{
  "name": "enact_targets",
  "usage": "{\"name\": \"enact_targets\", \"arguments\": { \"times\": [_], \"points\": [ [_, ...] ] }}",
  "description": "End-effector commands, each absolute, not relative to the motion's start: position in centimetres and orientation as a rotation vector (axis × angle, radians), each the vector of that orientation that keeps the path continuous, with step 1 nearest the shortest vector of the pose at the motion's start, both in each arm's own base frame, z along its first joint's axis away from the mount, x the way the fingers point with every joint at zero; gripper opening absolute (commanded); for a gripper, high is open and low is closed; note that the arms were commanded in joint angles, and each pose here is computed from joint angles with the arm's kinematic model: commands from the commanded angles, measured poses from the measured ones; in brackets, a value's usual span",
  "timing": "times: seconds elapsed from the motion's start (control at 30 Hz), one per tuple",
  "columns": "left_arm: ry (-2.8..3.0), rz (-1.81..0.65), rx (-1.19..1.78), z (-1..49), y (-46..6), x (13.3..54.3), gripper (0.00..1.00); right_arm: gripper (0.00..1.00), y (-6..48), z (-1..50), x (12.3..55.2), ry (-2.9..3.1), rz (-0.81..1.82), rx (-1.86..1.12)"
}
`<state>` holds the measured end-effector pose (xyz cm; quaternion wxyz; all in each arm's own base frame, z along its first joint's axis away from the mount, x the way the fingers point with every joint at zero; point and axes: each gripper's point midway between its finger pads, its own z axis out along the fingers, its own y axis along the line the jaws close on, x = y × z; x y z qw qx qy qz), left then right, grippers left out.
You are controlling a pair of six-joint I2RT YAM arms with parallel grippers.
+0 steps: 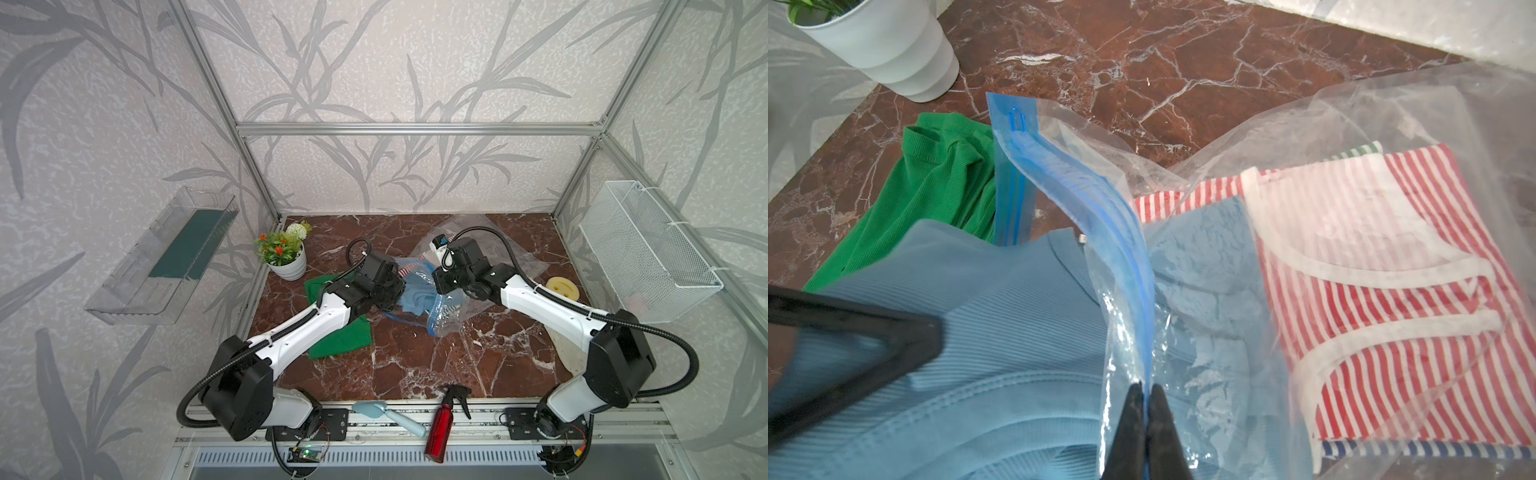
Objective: Take the tank top out of the vacuum bag
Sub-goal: Take out the tank top from the vacuum bag.
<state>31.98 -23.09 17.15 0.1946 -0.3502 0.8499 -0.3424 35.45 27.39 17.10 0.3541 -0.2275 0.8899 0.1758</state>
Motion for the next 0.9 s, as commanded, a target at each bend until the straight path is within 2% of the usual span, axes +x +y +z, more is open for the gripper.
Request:
{"name": "enact_targets", "arguments": {
  "times": [0.0,0.4,0.87],
  "points": [
    [2.341,-0.872,-1.033,19.1,-20.9,31.1,0.0,0.0,27.3,17.6,35.8,2.309,0.445,-0.592],
    [2.153,-0.835,-1.114,24.7,-17.0,30.2,0.0,0.0,28.0,17.4,35.8,2.324,0.48,-0.6],
    [1.981,-0.692,-1.034,31.4,-12.6,30.9,0.0,0.0,28.5,17.6,35.6,2.319,0.518,-0.601]
  ]
}}
